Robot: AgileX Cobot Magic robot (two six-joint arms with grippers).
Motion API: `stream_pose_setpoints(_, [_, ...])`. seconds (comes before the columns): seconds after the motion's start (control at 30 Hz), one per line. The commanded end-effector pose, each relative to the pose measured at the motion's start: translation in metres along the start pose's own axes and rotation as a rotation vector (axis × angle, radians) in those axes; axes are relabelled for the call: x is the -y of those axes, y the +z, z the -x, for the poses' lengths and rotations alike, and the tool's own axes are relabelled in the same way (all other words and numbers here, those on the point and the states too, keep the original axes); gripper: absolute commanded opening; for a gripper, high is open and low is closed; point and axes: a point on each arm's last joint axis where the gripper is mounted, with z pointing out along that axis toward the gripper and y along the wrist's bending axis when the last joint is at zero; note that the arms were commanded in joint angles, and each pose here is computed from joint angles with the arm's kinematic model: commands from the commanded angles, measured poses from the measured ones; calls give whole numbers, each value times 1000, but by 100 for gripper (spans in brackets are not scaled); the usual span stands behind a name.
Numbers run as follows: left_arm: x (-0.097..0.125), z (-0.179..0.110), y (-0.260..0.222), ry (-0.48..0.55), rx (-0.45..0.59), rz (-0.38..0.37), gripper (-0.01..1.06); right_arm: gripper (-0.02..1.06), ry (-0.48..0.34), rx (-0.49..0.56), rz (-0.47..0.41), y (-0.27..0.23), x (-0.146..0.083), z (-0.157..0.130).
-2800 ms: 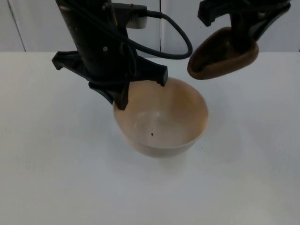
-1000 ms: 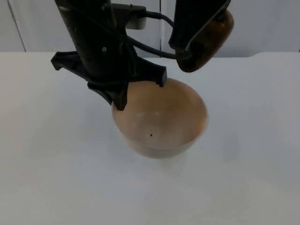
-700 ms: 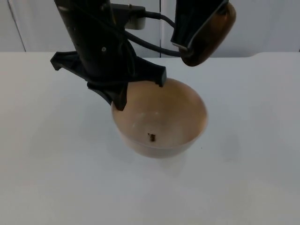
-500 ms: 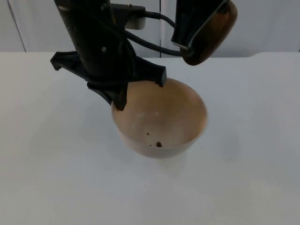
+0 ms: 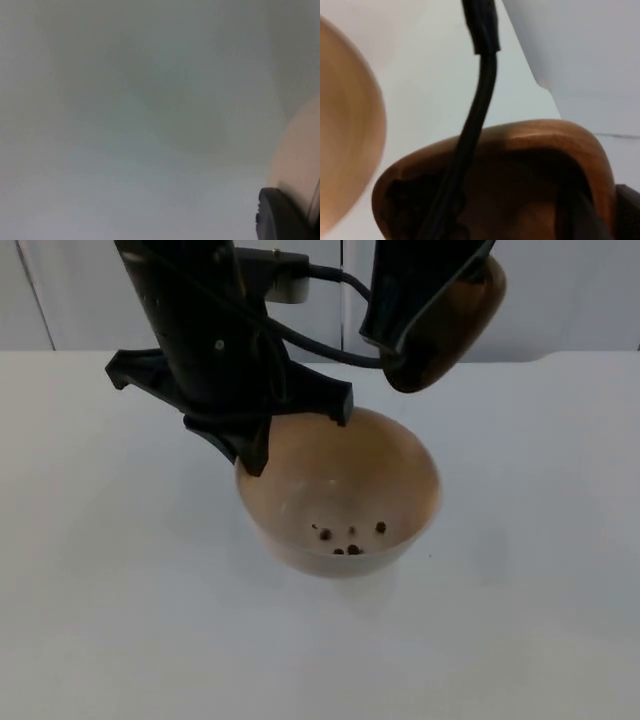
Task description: Pick up the bowl with the left hand and pour the coffee beans from the cup into the bowl with the right hand.
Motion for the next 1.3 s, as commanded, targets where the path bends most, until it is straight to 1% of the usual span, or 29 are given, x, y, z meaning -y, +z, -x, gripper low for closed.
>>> stream_pose_setpoints(0.0, [4, 3, -3, -13, 25, -19, 0, 0, 2, 91, 29, -16, 2, 5])
stream_pose_setpoints(0.07, [4, 3, -3, -13, 25, -19, 0, 0, 4, 99, 29, -19, 6, 3])
stream_pose_setpoints(0.7, [4, 2, -3, -11, 22, -17, 0, 0, -39, 100, 20, -19, 6, 3])
stream_pose_setpoints(0.83, [4, 3, -3, -11, 25, -17, 0, 0, -52, 105, -10, -19, 9, 4])
stream_pose_setpoints(1.07, [4, 3, -3, -11, 25, -17, 0, 0, -44, 84, -10, -11, 14, 2])
stream_pose_setpoints(1.2, [4, 3, -3, -11, 30, -19, 0, 0, -71, 75, -13, -8, 10, 2])
stream_pose_setpoints(1.23, [4, 3, -3, -11, 30, -19, 0, 0, -99, 60, -30, -3, 6, -1])
stream_pose_setpoints(1.27, [4, 3, -3, -11, 30, -19, 0, 0, -99, 60, -30, -3, 6, -1])
